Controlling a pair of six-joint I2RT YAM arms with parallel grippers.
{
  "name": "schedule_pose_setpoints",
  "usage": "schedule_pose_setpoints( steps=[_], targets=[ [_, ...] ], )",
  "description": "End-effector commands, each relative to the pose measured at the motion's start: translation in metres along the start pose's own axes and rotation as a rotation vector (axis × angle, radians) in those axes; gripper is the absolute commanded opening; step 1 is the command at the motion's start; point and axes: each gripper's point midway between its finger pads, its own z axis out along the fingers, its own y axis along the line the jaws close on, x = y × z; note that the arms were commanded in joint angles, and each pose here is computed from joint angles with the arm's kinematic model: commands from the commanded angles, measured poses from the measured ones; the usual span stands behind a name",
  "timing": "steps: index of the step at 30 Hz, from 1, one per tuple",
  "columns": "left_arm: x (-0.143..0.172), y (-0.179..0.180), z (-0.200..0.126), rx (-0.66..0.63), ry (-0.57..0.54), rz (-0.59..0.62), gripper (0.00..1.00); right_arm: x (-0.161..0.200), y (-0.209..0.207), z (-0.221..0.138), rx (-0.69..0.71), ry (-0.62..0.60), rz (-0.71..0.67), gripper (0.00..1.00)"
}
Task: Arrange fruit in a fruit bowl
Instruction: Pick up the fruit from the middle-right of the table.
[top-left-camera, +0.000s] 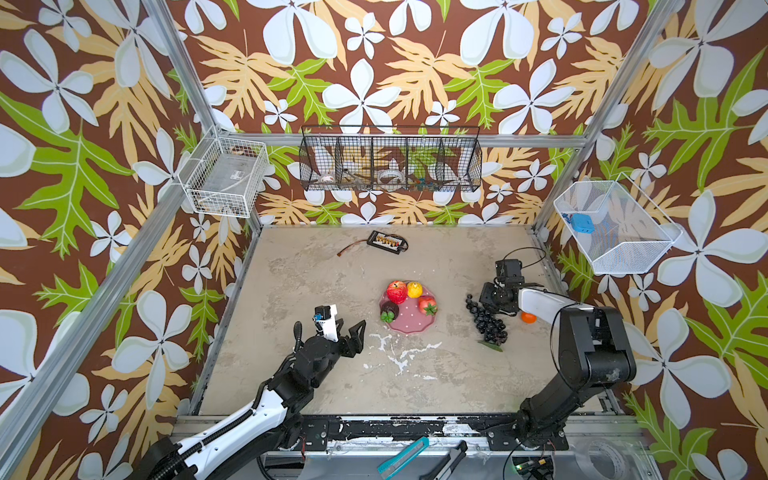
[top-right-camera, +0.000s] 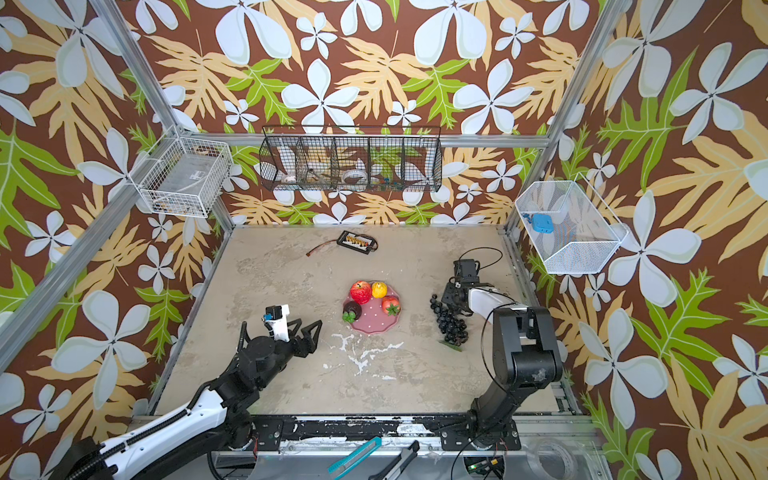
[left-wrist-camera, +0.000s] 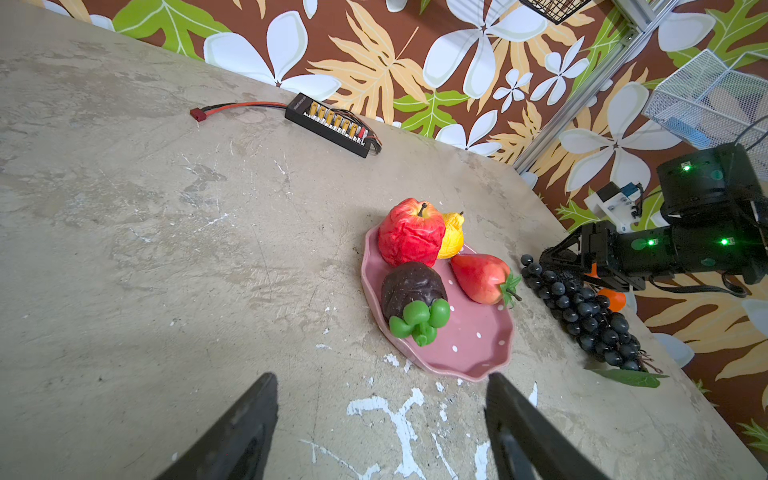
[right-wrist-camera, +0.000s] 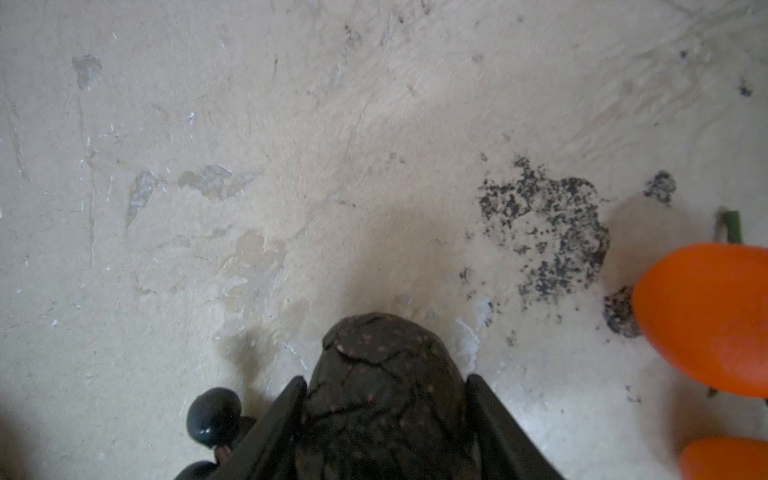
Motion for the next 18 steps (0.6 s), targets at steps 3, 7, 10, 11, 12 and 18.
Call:
schedule_pose_setpoints(
  steps=[3, 7, 10, 11, 12, 18],
  targets=[
    [-0.008, -0.003, 0.000, 0.006, -0.031, -0.003, 0.79, -0.008, -0.004, -0.009, 0.019, -0.044, 0.010, 0.55],
    [-0.008, -0.003, 0.000, 0.005, -0.029, -0.003, 0.79, -0.013, -0.006, -0.018, 0.028, -0.073, 0.015, 0.55],
    [-0.008, -0.003, 0.000, 0.005, -0.029, -0.003, 0.79, -0.018, -0.007, -0.024, 0.032, -0.098, 0.022, 0.55],
    [-0.008, -0.002, 0.000, 0.005, -0.029, -0.003, 0.79, -0.019, -0.007, -0.026, 0.031, -0.105, 0.024, 0.55],
    [-0.007, -0.003, 0.000, 0.007, -0.027, -0.003, 0.79, -0.021, -0.007, -0.030, 0.031, -0.113, 0.026, 0.55],
    [-0.004, -0.007, 0.003, 0.025, -0.008, 0.002, 0.79, -0.039, -0.003, -0.061, -0.009, -0.195, 0.051, 0.55]
  ],
)
